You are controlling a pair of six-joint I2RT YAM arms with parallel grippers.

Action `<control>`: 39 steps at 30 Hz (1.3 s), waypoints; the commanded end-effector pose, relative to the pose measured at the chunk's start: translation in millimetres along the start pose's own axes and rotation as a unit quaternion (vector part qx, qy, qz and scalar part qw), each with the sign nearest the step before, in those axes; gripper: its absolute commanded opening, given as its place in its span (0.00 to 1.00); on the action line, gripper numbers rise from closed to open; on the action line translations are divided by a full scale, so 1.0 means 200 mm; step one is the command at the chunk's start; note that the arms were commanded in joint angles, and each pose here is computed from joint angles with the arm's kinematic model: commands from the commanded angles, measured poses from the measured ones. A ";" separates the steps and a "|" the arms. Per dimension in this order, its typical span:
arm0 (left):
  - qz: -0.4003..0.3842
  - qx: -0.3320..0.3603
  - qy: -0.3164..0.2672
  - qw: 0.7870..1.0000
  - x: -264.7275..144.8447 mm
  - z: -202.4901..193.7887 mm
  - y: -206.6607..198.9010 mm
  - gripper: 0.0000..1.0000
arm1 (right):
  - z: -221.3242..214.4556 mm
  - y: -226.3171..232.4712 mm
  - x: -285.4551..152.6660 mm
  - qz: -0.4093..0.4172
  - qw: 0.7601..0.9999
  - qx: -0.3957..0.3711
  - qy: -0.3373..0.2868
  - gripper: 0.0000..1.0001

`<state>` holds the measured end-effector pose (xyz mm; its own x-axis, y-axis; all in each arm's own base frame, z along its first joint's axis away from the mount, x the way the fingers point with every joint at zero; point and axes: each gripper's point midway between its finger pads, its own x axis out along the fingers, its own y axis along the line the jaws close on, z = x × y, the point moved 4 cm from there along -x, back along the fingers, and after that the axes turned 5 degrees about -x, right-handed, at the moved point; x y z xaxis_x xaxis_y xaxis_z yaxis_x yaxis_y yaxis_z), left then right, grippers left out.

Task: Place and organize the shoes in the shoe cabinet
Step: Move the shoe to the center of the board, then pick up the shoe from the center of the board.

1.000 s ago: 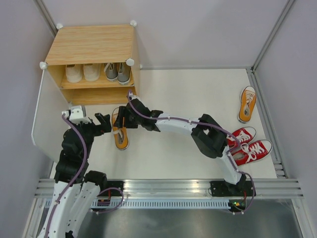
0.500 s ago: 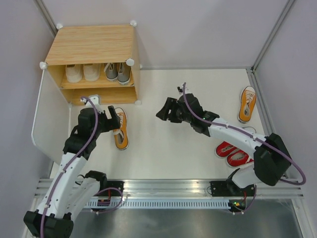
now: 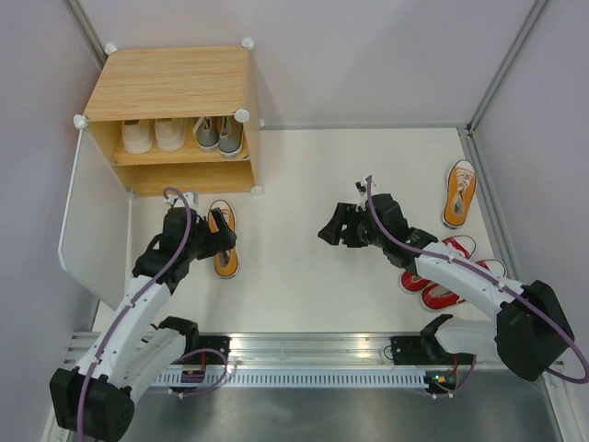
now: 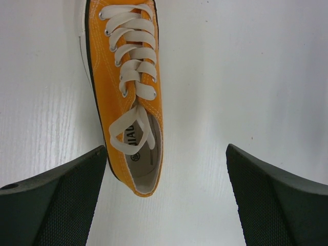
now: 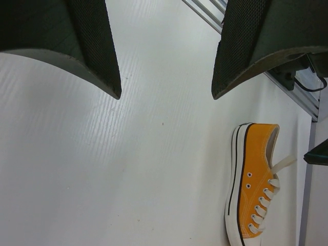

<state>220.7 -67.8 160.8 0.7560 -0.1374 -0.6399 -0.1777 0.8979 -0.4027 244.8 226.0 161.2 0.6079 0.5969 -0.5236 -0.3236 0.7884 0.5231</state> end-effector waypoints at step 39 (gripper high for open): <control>0.152 0.017 0.082 0.985 0.50 -0.23 0.12 0.59 | 0.04 -0.04 -0.09 0.034 0.998 -0.025 -0.046 0.75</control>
<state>240.5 -73.3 50.5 0.5252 0.0789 -0.8473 -0.3470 0.9290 -0.1286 238.6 210.9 163.0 0.6129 0.6426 -0.4598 -0.3766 0.7491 0.5449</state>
